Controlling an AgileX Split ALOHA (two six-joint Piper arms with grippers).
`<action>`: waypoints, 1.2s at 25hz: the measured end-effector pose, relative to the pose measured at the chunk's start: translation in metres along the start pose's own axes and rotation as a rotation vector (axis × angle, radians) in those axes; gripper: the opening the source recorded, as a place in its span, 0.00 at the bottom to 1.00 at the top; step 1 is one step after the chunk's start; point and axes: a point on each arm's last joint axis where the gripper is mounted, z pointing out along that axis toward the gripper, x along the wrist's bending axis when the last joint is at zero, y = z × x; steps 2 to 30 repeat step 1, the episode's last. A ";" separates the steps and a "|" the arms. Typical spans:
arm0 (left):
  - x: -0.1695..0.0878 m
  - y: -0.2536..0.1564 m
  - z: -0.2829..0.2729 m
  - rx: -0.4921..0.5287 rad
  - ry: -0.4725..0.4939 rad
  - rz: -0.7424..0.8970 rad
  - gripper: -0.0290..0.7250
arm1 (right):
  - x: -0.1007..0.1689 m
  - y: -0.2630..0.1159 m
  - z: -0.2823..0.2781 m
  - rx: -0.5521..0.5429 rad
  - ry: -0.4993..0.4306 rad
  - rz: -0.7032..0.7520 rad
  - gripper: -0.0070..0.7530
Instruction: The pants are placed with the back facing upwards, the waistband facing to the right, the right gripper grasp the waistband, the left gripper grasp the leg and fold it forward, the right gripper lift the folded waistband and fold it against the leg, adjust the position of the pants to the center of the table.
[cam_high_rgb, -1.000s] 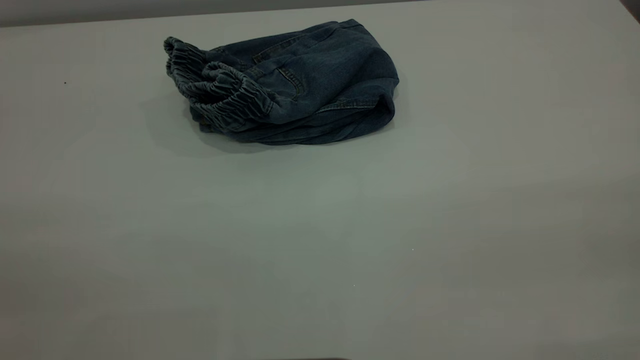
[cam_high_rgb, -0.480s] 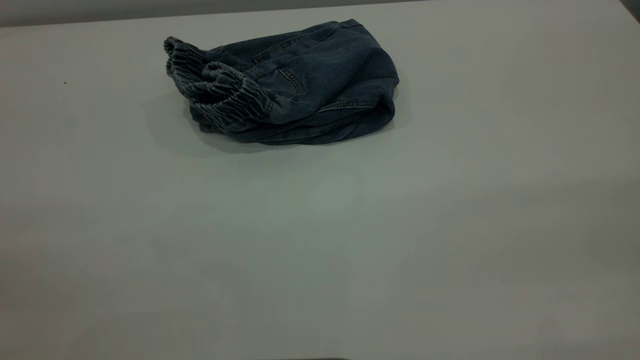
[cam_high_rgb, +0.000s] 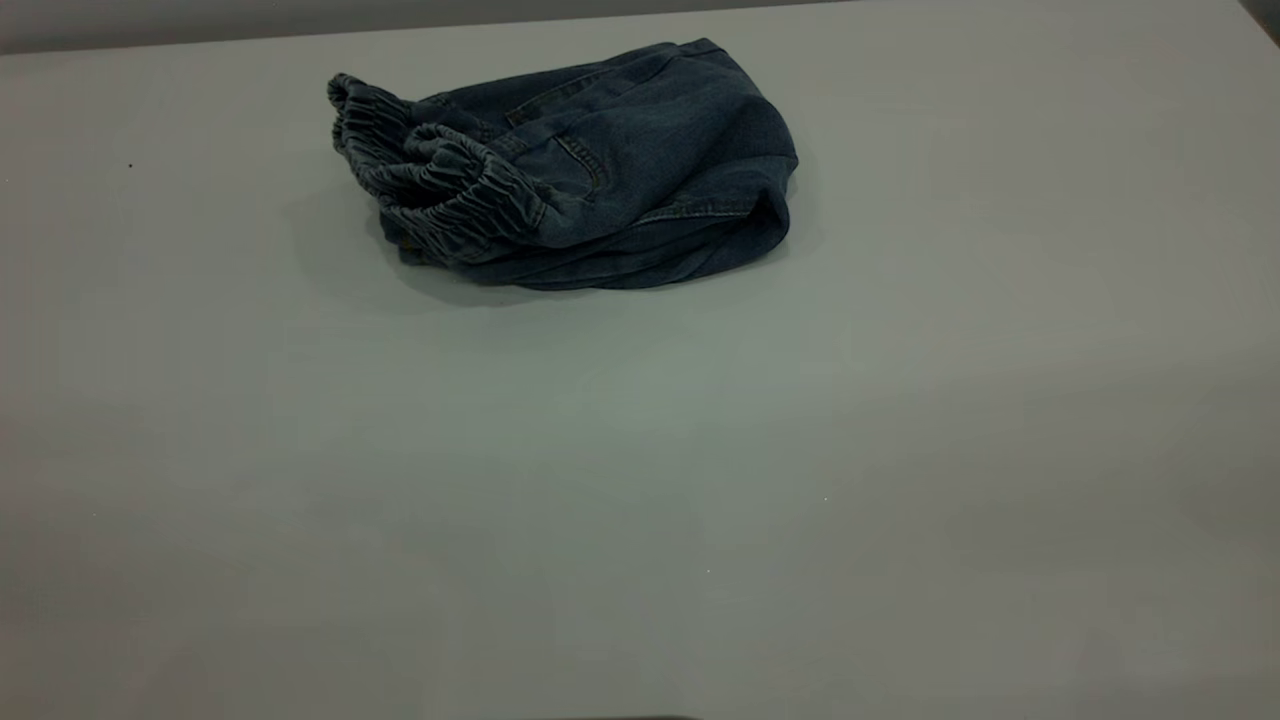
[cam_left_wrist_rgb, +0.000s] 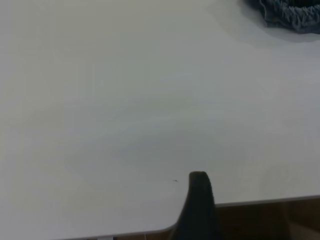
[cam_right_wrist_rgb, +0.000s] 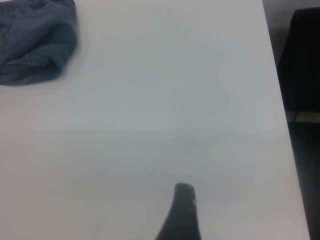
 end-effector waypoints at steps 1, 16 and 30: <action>0.000 0.000 0.000 0.000 0.000 0.000 0.77 | 0.000 0.000 0.000 0.000 0.000 0.000 0.75; 0.000 0.000 0.000 0.000 0.000 0.000 0.77 | 0.000 0.000 0.000 0.000 0.000 0.000 0.75; 0.000 0.000 0.000 0.000 0.000 0.000 0.77 | 0.000 0.000 0.000 0.000 0.000 0.000 0.75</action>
